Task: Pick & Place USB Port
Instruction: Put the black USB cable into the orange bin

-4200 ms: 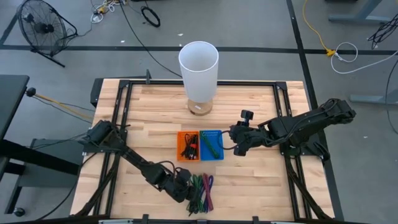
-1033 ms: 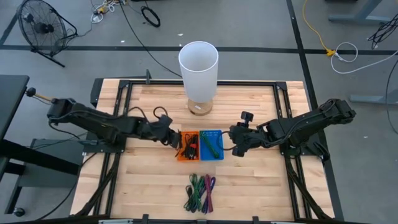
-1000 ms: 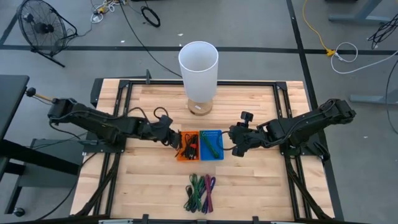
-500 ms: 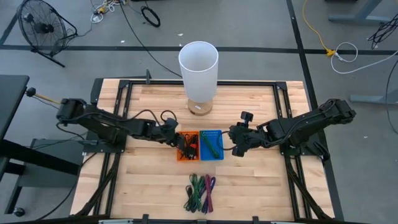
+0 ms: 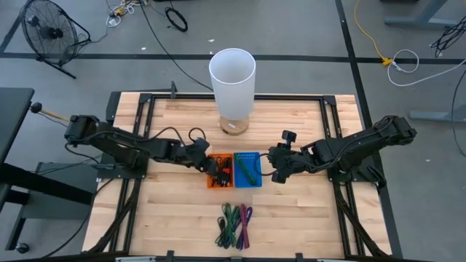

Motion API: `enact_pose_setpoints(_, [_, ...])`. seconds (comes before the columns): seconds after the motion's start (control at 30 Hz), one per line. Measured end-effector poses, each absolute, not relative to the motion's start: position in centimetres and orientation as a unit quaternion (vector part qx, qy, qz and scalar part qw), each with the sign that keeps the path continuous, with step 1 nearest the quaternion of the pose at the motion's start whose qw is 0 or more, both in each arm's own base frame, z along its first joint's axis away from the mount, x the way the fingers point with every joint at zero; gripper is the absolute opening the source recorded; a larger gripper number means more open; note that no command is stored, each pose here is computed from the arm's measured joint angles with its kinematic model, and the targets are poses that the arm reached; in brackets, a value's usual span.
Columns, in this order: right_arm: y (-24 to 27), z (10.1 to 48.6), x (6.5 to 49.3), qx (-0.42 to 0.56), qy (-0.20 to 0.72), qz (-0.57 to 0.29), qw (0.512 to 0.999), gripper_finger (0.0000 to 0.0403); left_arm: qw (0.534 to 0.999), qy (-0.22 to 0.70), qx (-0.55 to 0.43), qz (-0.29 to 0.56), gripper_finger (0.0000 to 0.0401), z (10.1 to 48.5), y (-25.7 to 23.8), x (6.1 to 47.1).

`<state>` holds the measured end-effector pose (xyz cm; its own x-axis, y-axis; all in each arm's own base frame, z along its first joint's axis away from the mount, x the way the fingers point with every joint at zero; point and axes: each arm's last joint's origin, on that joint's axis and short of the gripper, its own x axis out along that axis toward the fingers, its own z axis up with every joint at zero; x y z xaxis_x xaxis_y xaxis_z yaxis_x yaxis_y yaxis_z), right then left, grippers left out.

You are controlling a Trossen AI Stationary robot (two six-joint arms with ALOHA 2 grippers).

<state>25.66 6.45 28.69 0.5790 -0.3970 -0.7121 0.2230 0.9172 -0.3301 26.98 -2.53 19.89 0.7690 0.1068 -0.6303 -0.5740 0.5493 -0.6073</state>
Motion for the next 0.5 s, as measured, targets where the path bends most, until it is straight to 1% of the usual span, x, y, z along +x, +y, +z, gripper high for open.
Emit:
enact_pose_setpoints(0.13, [6.4, 28.7, 25.6, -0.102, 0.425, -0.176, 0.882, 0.0109, 0.867, 0.227, -0.423, 0.135, 0.0068, 21.9, -2.9, 27.2])
enact_pose_setpoints(0.27, [6.4, 28.7, 25.6, -0.101, 0.426, -0.177, 0.882, 0.0109, 0.877, 0.203, -0.431, 0.065, 0.0066, 23.0, -4.2, 27.4])
enact_pose_setpoints(0.37, [6.4, 28.7, 25.6, -0.094, 0.424, -0.181, 0.882, 0.0109, 0.868, 0.216, -0.445, 0.048, 0.0066, 22.8, -5.9, 27.2])
enact_pose_setpoints(0.5, [6.4, 28.7, 25.6, -0.093, 0.423, -0.180, 0.883, 0.0109, 0.855, 0.226, -0.464, 0.061, 0.0066, 22.0, -8.9, 26.6])
